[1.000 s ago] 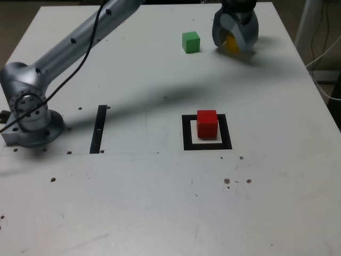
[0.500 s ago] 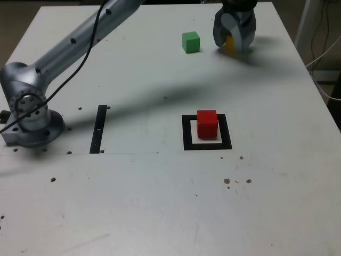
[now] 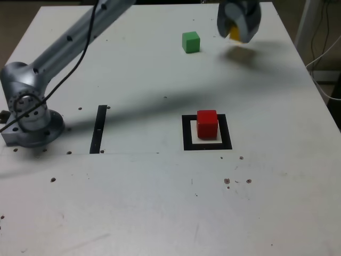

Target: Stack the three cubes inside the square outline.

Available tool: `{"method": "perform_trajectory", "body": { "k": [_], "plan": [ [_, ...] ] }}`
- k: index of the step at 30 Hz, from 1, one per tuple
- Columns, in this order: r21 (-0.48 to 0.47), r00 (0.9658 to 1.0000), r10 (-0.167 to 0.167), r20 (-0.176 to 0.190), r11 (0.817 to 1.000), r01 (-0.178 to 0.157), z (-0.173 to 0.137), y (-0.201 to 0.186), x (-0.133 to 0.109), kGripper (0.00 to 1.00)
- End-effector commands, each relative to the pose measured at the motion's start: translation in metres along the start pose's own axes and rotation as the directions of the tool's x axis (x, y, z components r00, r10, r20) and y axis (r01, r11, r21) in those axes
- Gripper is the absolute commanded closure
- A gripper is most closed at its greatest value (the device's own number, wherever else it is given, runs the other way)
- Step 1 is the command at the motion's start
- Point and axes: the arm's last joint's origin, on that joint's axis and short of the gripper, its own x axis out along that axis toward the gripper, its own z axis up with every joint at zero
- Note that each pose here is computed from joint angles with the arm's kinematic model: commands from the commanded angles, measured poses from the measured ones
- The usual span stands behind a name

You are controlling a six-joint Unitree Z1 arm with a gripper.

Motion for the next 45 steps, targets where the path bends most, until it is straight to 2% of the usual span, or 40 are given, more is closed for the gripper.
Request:
{"method": "perform_trajectory", "body": {
  "k": [1, 4, 9, 14, 20, 24, 27, 31, 33, 39, 45],
  "plan": [
    [-0.007, 0.9999, 0.016, -0.001, 1.000, -0.016, -0.001, -0.009, -0.023, 0.76],
    [-0.023, 0.9999, 0.003, -0.009, 1.000, -0.004, -0.002, -0.021, -0.037, 0.76],
    [-0.073, 0.9987, -0.042, -0.030, 0.997, 0.040, -0.005, -0.048, -0.058, 0.76],
    [-0.154, 0.9935, -0.095, -0.062, 0.984, 0.085, -0.006, -0.086, -0.078, 0.76],
    [-0.238, 0.9876, -0.134, -0.081, 0.965, 0.111, 0.008, -0.141, -0.096, 0.76],
    [-0.297, 0.9845, -0.165, -0.060, 0.945, 0.140, 0.011, -0.168, -0.103, 0.76],
    [-0.357, 0.9820, -0.186, -0.033, 0.920, 0.162, 0.007, -0.185, -0.107, 0.76],
    [-0.434, 0.9803, -0.197, 0.014, 0.882, 0.183, 0.000, -0.203, -0.109, 0.76],
    [-0.453, 0.9801, -0.195, 0.037, 0.871, 0.191, 0.001, -0.211, -0.111, 0.76],
    [-0.485, 0.9815, -0.180, 0.066, 0.854, 0.189, 0.015, -0.239, -0.117, 0.76],
    [-0.470, 0.9825, -0.171, 0.074, 0.863, 0.186, 0.034, -0.267, -0.121, 0.76]
  ]
}}
